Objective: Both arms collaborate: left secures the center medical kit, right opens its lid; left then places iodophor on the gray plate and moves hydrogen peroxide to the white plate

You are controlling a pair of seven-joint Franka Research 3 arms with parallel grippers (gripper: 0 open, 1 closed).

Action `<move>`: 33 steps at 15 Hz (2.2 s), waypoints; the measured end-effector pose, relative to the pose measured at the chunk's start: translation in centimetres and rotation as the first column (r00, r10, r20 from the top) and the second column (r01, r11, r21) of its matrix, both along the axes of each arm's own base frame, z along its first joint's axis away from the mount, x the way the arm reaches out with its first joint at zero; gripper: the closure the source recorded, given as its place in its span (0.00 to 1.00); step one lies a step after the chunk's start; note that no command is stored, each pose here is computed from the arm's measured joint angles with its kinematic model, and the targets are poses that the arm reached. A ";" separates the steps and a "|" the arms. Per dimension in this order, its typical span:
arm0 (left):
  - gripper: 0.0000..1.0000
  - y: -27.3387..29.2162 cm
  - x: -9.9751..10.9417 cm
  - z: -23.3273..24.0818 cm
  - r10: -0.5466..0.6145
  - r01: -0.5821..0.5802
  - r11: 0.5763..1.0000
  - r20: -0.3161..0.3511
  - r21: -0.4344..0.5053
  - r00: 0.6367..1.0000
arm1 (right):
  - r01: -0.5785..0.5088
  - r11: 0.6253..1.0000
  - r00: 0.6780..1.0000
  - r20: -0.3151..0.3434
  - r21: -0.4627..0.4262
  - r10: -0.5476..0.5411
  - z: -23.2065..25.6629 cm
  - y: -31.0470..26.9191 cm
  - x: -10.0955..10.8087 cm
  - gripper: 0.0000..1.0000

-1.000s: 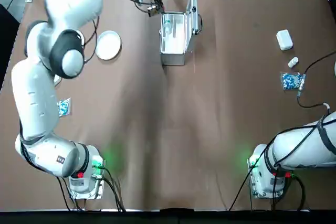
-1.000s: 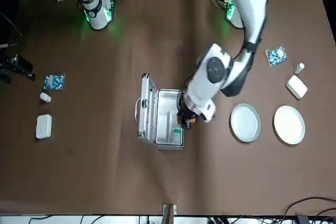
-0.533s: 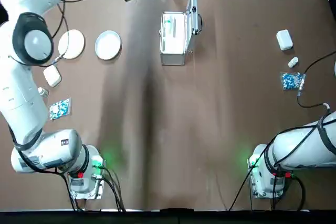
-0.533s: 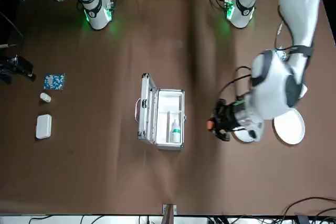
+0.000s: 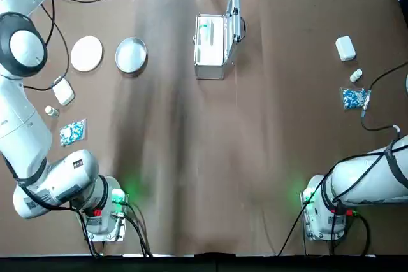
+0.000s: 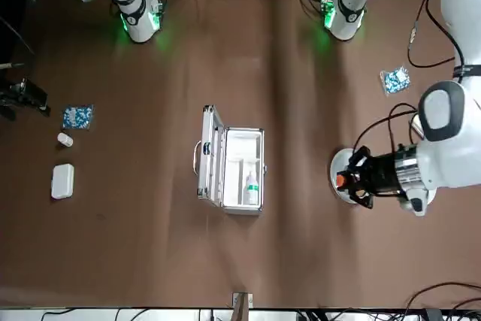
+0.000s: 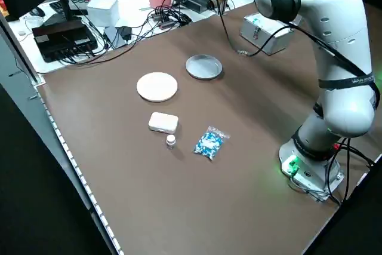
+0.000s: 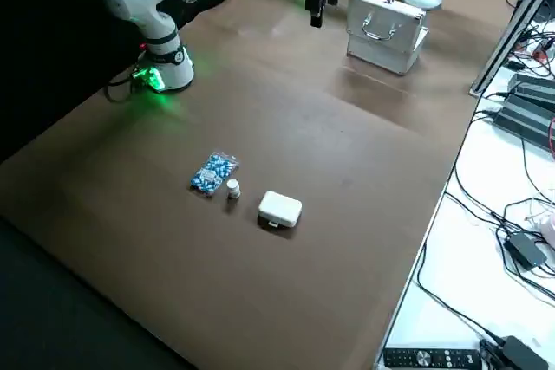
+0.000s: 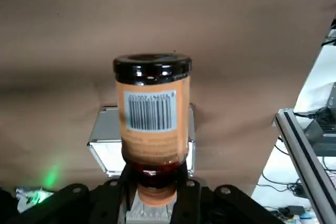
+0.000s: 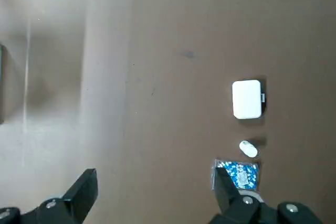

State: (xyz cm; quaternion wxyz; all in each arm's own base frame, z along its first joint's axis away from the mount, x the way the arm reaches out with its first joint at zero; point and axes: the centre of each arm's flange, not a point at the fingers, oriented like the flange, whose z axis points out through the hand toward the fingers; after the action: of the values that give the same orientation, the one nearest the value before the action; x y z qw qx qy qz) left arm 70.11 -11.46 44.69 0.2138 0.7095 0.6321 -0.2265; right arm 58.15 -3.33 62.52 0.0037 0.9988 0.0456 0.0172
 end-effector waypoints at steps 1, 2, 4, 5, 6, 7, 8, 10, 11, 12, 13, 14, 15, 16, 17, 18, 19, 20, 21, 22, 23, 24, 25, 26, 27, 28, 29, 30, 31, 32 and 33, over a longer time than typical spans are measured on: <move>0.67 0.9 0.1 -0.2 0.008 -0.008 1.000 -0.008 -0.017 1.000 | 0.000 1.000 1.000 0.000 0.000 0.000 0.0 0.0 0.0 0.02; 0.67 1.6 0.1 -0.4 0.012 -0.013 0.999 -0.019 -0.031 1.000 | -0.001 1.000 1.000 0.000 0.000 0.001 0.0 0.0 0.0 0.02; 0.67 3.0 0.2 -0.8 -0.017 0.016 0.997 -0.012 -0.070 1.000 | -0.003 1.000 1.000 0.000 0.000 0.003 0.0 0.2 0.0 0.02; 0.67 3.6 0.1 -0.8 -0.034 0.033 0.995 -0.004 -0.098 0.999 | -0.004 1.000 1.000 0.000 0.000 0.004 0.0 0.2 0.0 0.02; 0.67 4.3 0.1 -0.8 -0.044 0.044 0.990 0.002 -0.134 0.999 | -0.004 1.000 1.000 0.000 0.000 0.004 0.0 0.2 0.0 0.02; 0.67 5.0 0.1 -0.8 -0.046 0.047 0.984 0.006 -0.173 0.999 | -0.004 1.000 1.000 0.000 0.000 0.004 0.0 0.2 0.0 0.02; 0.67 5.8 0.1 -0.8 -0.044 0.045 0.978 0.006 -0.205 0.999 | -0.004 1.000 1.000 0.000 -0.001 0.004 0.0 0.2 0.0 0.02; 0.67 7.0 0.0 -1.1 -0.050 0.048 0.971 -0.002 -0.234 0.999 | -0.004 1.000 1.000 0.000 -0.001 0.004 0.0 0.2 0.0 0.02; 0.67 7.6 0.0 -1.2 -0.052 0.051 0.970 0.000 -0.239 0.999 | -0.005 1.000 1.000 0.000 -0.001 0.005 0.0 0.3 0.0 0.02; 0.67 8.1 -0.1 -1.2 -0.058 0.057 0.968 0.004 -0.243 0.998 | -0.006 1.000 1.000 0.000 -0.001 0.006 0.0 0.3 0.0 0.02; 0.67 8.4 -0.2 -1.3 -0.067 0.065 0.967 0.004 -0.246 0.998 | -0.009 1.000 1.000 0.000 -0.001 0.009 0.0 0.5 0.0 0.02; 0.67 8.6 -0.3 -1.3 -0.072 0.070 0.965 0.000 -0.251 0.997 | -0.011 1.000 1.000 -0.001 -0.001 0.011 0.0 0.6 0.0 0.02; 0.67 8.9 -0.4 -1.3 -0.073 0.069 0.964 -0.005 -0.258 0.997 | -0.013 1.000 1.000 -0.001 -0.001 0.013 0.0 0.7 0.0 0.02; 0.67 9.0 -0.4 -1.4 -0.072 0.066 0.962 -0.011 -0.266 0.997 | -0.015 1.000 1.000 -0.001 -0.002 0.015 0.0 0.9 0.0 0.02; 0.67 9.2 -0.4 -1.7 -0.069 0.061 0.959 -0.017 -0.276 0.997 | -0.018 1.000 1.000 -0.001 -0.003 0.018 0.0 1.0 0.0 0.02; 0.67 10.3 -0.2 -3.0 -0.053 0.040 0.953 -0.037 -0.300 0.998 | -0.018 1.000 1.000 -0.002 -0.005 0.018 0.0 1.3 0.0 0.02; 0.67 11.3 -0.1 -4.3 -0.048 0.031 0.946 -0.044 -0.324 0.998 | -0.015 1.000 1.000 -0.002 -0.005 0.015 0.0 1.4 0.0 0.02; 0.67 12.8 -0.1 -6.1 -0.044 0.024 0.934 -0.048 -0.356 0.998 | -0.012 1.000 1.000 -0.002 -0.005 0.012 0.0 1.7 0.1 0.02; 0.67 14.4 -0.2 -8.1 -0.045 0.020 0.921 -0.055 -0.388 0.998 | -0.009 1.000 1.000 -0.002 -0.005 0.009 0.0 1.8 0.1 0.02; 0.67 16.0 -0.4 -10.2 -0.043 0.012 0.905 -0.064 -0.425 0.997 | -0.010 1.000 1.000 -0.002 -0.005 0.010 0.0 2.0 0.1 0.02; 0.67 17.4 -0.6 -12.3 -0.041 0.003 0.887 -0.072 -0.462 0.997 | -0.009 1.000 1.000 -0.002 -0.006 0.009 0.0 2.0 0.1 0.02; 0.67 18.5 -1.0 -14.4 -0.048 0.002 0.864 -0.079 -0.504 0.996 | -0.008 1.000 1.000 -0.002 -0.006 0.008 0.0 2.0 0.1 0.02; 0.67 19.2 -1.5 -16.4 -0.062 0.006 0.835 -0.084 -0.549 0.994 | -0.007 1.000 1.000 -0.002 -0.007 0.007 0.0 1.9 0.1 0.02; 0.67 19.9 -2.0 -18.3 -0.076 0.012 0.804 -0.083 -0.595 0.994 | -0.005 1.000 1.000 -0.002 -0.008 0.005 0.0 1.8 0.1 0.02; 0.67 20.4 -2.7 -20.2 -0.091 0.025 0.773 -0.071 -0.634 0.993 | -0.003 1.000 1.000 -0.002 -0.008 0.003 0.0 1.7 0.1 0.02; 0.67 20.8 -3.3 -22.0 -0.102 0.044 0.744 -0.048 -0.667 0.994 | -0.003 1.000 1.000 -0.002 -0.008 0.003 0.0 1.7 0.1 0.02; 0.67 21.3 -3.9 -23.6 -0.107 0.061 0.719 -0.023 -0.692 0.994 | -0.003 1.000 1.000 -0.002 -0.008 0.003 0.0 1.7 0.1 0.02; 0.67 21.5 -4.4 -24.9 -0.111 0.076 0.700 -0.003 -0.710 0.994 | -0.003 1.000 1.000 -0.002 -0.008 0.003 0.0 1.7 0.1 0.02; 0.67 21.6 -4.9 -25.8 -0.115 0.092 0.683 0.018 -0.725 0.993 | -0.003 1.000 1.000 -0.002 -0.009 0.003 0.0 1.7 0.1 0.02; 0.67 21.5 -5.3 -26.5 -0.117 0.108 0.668 0.039 -0.736 0.992 | -0.003 1.000 1.000 -0.003 -0.009 0.003 -0.1 1.7 0.0 0.02; 0.67 21.4 -5.6 -27.1 -0.120 0.122 0.656 0.057 -0.745 0.991 | -0.004 1.000 1.000 -0.005 -0.009 0.004 -0.1 1.7 0.0 0.02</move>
State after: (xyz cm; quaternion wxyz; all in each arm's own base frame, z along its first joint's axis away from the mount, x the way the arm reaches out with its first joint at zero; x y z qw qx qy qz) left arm 64.53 9.96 17.60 0.4709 0.6005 0.4350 -0.4780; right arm 58.18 -1.62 62.45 0.0078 0.9987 0.0476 0.0144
